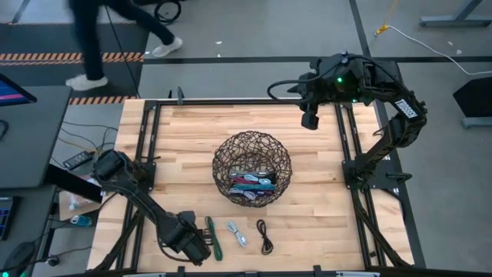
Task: Pick and place USB-C Cables
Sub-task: Put the dark blue charger cable into the black mesh basket
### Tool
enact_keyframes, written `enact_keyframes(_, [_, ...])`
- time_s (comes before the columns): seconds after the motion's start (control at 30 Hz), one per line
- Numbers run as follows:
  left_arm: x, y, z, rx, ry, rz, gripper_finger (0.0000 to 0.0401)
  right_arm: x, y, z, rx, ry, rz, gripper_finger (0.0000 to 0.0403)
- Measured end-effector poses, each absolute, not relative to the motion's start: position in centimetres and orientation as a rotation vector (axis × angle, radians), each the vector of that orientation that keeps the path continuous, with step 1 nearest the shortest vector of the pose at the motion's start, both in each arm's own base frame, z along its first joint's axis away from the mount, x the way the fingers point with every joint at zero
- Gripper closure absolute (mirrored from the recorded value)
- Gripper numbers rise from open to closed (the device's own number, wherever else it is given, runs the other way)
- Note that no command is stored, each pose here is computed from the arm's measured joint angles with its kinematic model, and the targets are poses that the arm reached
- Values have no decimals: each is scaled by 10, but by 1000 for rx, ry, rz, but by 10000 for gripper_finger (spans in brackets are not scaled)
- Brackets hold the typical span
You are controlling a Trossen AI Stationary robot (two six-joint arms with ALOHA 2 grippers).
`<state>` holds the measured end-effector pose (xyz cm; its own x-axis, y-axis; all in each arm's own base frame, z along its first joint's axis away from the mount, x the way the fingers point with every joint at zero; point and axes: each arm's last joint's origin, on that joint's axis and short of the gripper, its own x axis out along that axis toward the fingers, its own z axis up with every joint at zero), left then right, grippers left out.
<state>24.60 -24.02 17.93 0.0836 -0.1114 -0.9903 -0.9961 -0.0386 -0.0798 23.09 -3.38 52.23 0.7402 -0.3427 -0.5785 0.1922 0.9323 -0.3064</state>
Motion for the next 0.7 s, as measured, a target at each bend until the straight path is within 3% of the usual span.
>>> enact_keyframes(0.23, [253,-224,173,-1367,1206,1183,210,230,-34,521,-299,700,-272,268])
enact_keyframes(0.5, [254,-225,174,-1413,1382,1200,224,230,-35,521,-369,711,-251,268])
enact_keyframes(0.7, [252,-221,173,-1374,1322,1242,229,230,-36,522,-390,714,-246,268])
